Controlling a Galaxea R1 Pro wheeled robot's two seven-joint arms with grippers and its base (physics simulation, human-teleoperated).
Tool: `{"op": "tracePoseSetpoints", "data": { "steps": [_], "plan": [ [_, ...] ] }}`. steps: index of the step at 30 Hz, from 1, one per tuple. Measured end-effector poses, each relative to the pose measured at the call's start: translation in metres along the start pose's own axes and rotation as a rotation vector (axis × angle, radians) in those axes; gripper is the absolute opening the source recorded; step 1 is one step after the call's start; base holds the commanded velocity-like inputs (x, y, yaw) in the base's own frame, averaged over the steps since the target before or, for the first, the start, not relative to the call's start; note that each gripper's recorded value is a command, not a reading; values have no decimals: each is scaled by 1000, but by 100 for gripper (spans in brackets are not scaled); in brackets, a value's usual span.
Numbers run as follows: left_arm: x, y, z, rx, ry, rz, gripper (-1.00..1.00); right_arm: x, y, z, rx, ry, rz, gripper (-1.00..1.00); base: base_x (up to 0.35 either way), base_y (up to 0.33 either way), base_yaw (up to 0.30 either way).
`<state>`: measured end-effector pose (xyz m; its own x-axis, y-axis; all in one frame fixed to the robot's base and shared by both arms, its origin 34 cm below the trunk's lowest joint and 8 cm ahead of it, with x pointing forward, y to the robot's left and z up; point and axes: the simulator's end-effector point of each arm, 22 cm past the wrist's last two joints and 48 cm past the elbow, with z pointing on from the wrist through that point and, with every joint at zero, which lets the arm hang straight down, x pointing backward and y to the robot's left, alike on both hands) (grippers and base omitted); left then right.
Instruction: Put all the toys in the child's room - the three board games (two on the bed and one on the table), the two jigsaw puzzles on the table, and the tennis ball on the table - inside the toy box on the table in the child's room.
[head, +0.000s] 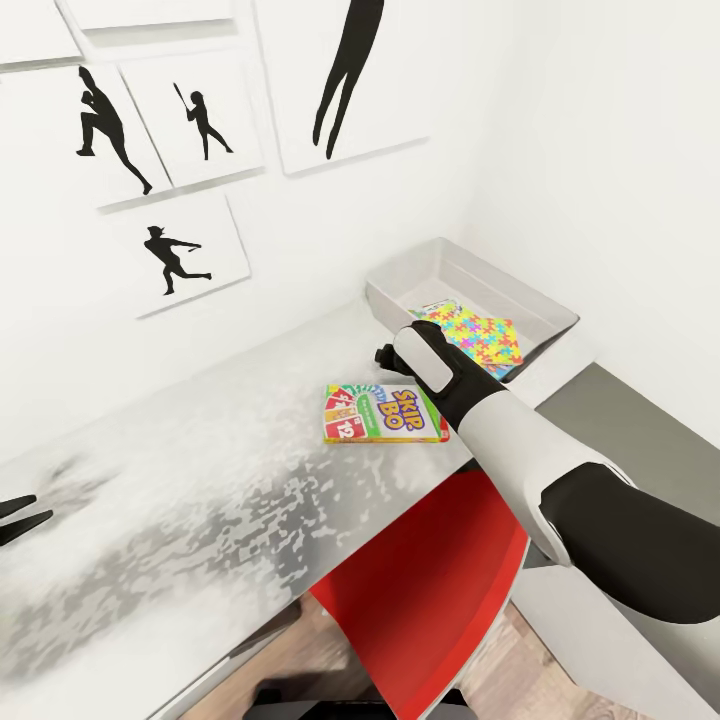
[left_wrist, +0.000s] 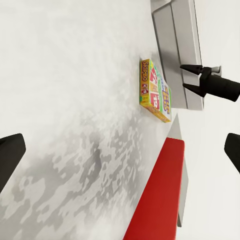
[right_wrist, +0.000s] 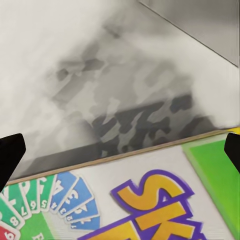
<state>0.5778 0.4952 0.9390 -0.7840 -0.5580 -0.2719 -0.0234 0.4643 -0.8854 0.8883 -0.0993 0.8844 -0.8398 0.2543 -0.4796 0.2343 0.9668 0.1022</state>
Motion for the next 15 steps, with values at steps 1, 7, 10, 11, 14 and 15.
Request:
{"op": "tracePoseSetpoints", "data": {
  "steps": [1,7,10,11,14,15],
  "plan": [
    [0,0,0,0,0,0,100,0,0,0,1,0,0,100,0,0,0],
    [0,0,0,0,0,0,100,0,-1,0,5,-1,-1,100,-68,27,-32],
    [0,0,0,0,0,0,100,0,-1,0,6,-2,-1,100,-69,25,-86],
    [0,0,0,0,0,0,100,0,-1,0,6,-2,-1,100,-44,16,-62],
    [0,0,0,0,0,0,100,0,-1,0,6,-3,-1,100,-28,10,-41],
    [0,0,0,0,0,0,100,0,-1,0,6,-2,-1,100,-18,7,-26]
  ]
}}
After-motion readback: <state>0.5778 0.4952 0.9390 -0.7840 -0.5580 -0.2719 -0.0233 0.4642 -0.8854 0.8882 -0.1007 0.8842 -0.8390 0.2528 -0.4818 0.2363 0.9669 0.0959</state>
